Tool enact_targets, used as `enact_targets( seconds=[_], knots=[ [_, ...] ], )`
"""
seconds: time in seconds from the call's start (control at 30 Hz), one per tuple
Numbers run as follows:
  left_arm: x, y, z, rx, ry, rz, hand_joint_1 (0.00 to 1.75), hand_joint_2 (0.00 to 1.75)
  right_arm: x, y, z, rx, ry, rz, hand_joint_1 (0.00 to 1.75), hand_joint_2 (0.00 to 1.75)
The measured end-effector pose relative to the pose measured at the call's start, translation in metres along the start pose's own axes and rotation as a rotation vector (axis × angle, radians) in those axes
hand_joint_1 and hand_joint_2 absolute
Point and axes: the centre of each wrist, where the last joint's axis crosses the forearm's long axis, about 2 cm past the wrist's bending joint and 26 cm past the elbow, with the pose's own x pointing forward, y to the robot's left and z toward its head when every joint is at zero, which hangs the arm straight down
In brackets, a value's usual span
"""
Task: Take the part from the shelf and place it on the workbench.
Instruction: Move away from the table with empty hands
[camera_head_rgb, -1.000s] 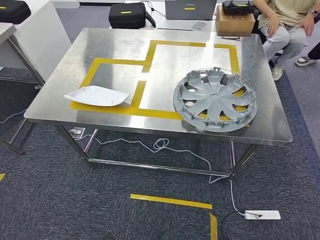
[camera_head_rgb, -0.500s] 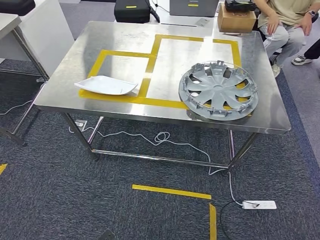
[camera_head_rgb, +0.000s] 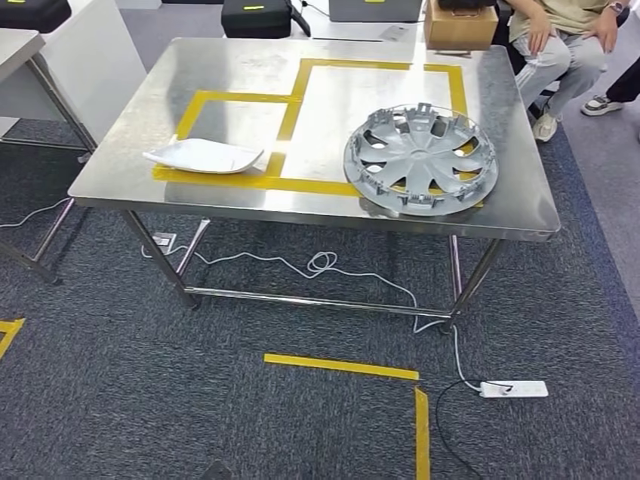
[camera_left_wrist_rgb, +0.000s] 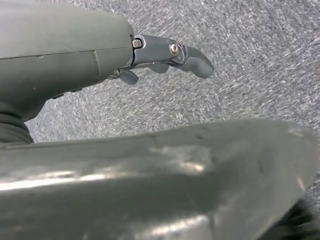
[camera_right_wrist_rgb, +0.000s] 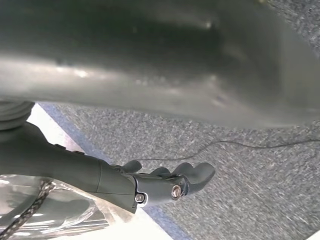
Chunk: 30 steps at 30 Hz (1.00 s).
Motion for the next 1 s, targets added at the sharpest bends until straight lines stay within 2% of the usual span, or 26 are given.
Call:
enact_targets(
  seconds=[1.0],
  knots=[
    [0.0027,0.0044,-0.003,0.011,-0.003,0.011,0.0,0.0,0.0018,-0.0022,-0.002,0.001,-0.009,-0.004,0.0,0.0]
  ],
)
